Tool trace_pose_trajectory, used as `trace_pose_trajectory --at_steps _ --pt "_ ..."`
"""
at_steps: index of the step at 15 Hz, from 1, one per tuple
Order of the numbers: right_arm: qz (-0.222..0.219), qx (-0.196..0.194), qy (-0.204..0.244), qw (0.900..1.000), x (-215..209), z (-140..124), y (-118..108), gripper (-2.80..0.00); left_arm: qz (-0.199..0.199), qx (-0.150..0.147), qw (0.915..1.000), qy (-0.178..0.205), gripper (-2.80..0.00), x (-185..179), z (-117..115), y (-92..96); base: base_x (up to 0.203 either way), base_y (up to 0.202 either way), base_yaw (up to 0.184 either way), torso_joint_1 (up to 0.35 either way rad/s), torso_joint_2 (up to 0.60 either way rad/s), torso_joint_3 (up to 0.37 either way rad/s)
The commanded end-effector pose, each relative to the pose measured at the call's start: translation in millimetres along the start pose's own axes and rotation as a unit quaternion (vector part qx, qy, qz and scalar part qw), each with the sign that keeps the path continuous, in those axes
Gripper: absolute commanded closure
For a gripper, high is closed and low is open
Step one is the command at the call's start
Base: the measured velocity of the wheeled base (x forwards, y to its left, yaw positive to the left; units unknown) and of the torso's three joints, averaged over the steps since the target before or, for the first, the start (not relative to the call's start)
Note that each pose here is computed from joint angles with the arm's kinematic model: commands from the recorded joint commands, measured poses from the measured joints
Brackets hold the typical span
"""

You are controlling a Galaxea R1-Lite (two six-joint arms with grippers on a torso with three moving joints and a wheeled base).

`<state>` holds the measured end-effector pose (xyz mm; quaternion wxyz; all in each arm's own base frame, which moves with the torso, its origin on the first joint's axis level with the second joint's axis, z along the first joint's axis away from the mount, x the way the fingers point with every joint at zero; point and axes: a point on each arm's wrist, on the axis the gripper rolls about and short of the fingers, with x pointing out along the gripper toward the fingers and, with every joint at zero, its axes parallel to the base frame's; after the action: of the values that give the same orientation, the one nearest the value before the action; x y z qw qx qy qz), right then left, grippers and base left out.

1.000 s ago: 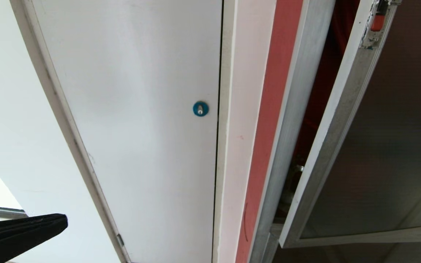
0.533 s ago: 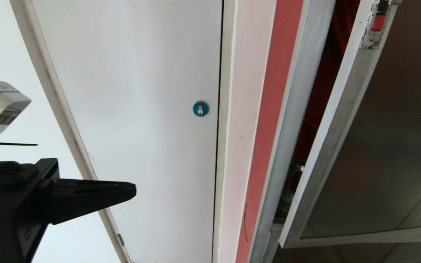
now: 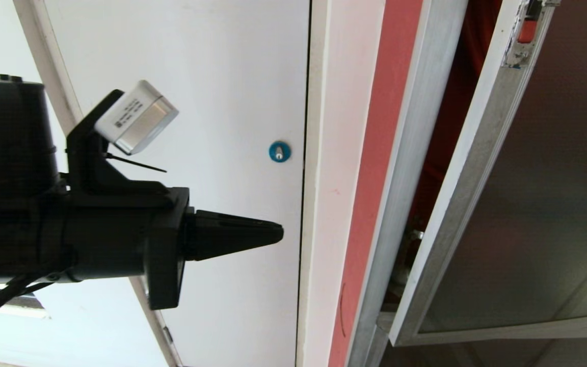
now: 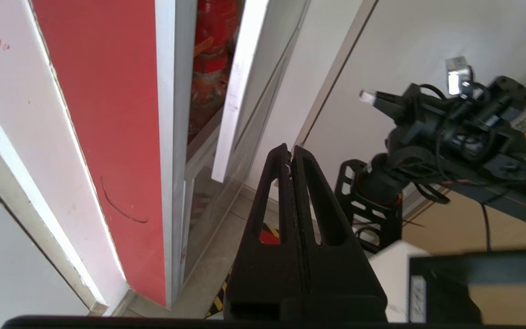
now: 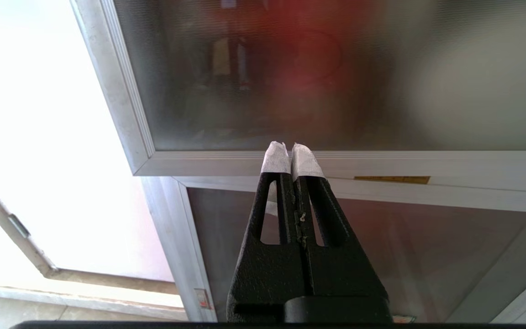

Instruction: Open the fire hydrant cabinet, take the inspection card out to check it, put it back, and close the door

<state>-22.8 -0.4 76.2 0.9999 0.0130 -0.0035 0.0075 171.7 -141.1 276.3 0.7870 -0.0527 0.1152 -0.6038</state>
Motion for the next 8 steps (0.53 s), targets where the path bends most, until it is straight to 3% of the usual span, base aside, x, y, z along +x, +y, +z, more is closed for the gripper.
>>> trace_pose_trajectory --at_steps 1,8 --pt "0.0 0.0 0.002 1.0 0 -1 0 0.0 -0.013 -0.006 0.9997 0.017 0.0 29 0 6.7 0.0 0.0 0.0 0.0 0.0 0.0" --pt "0.0 0.0 0.002 1.0 0 -1 0 0.0 -0.014 0.004 0.9996 0.026 0.0 92 7 12.5 0.0 0.0 0.0 0.0 0.0 0.0"
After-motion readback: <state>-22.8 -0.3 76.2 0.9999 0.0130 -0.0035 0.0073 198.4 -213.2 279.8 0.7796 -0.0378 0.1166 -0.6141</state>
